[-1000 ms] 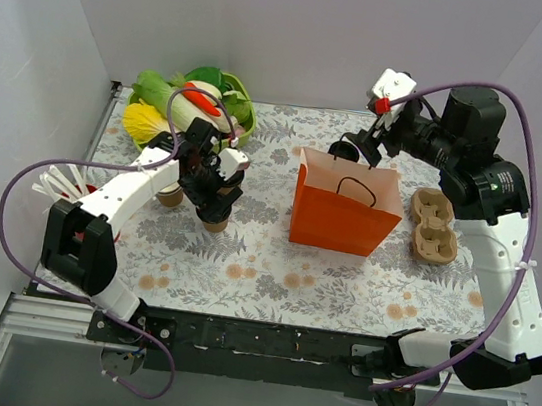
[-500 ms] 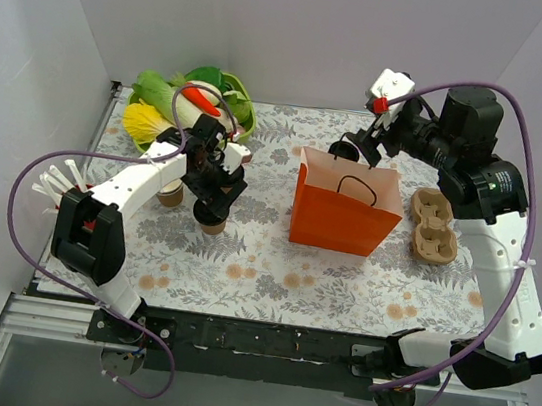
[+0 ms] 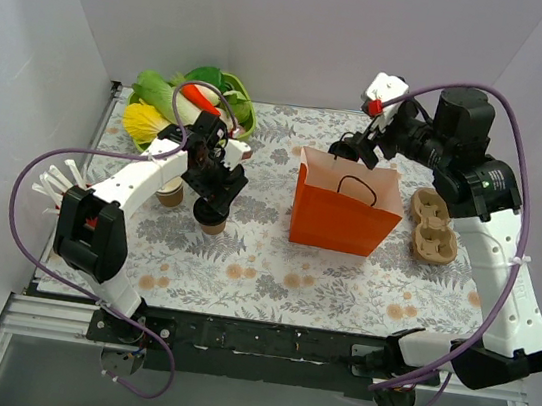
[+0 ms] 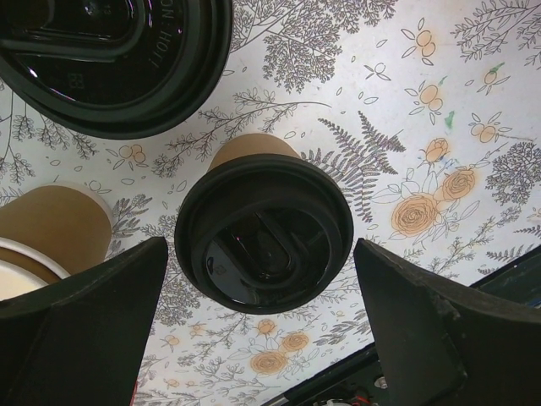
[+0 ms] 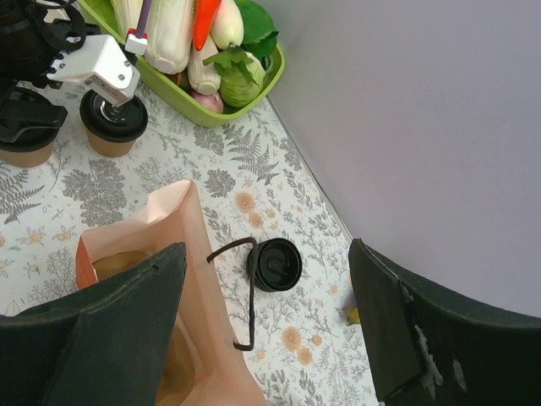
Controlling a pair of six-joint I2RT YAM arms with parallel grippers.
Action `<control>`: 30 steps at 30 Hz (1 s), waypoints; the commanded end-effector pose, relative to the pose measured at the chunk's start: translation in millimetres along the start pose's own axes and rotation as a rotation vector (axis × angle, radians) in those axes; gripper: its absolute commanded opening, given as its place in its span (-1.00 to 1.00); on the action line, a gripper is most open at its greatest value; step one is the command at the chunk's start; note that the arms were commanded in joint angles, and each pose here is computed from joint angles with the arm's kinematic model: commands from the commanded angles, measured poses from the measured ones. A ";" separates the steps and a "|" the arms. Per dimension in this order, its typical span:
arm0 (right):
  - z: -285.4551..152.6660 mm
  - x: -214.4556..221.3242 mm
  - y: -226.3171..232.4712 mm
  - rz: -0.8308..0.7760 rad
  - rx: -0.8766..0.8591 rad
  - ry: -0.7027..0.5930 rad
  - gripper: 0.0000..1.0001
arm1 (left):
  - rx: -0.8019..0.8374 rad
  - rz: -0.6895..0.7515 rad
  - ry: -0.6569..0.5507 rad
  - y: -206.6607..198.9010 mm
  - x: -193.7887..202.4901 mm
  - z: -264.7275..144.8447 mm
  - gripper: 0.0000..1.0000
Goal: Pack the takeout coffee
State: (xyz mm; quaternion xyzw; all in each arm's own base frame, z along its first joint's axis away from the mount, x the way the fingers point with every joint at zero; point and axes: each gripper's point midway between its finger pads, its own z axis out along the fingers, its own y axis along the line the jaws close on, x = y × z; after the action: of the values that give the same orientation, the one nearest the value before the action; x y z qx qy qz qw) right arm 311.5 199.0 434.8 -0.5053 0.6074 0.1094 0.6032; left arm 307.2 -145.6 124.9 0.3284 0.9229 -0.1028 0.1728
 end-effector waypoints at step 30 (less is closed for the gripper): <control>6.5 18.7 -18.5 -0.022 0.121 0.025 0.70 | 0.008 -0.024 0.081 -5.7 22.5 10.0 0.40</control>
State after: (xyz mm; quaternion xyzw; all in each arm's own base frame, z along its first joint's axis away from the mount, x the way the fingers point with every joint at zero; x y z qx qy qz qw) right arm 329.0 195.6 409.4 -0.4944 0.6276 0.0876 0.5950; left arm 300.0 -143.9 115.3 0.3225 0.9289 -0.0993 0.1523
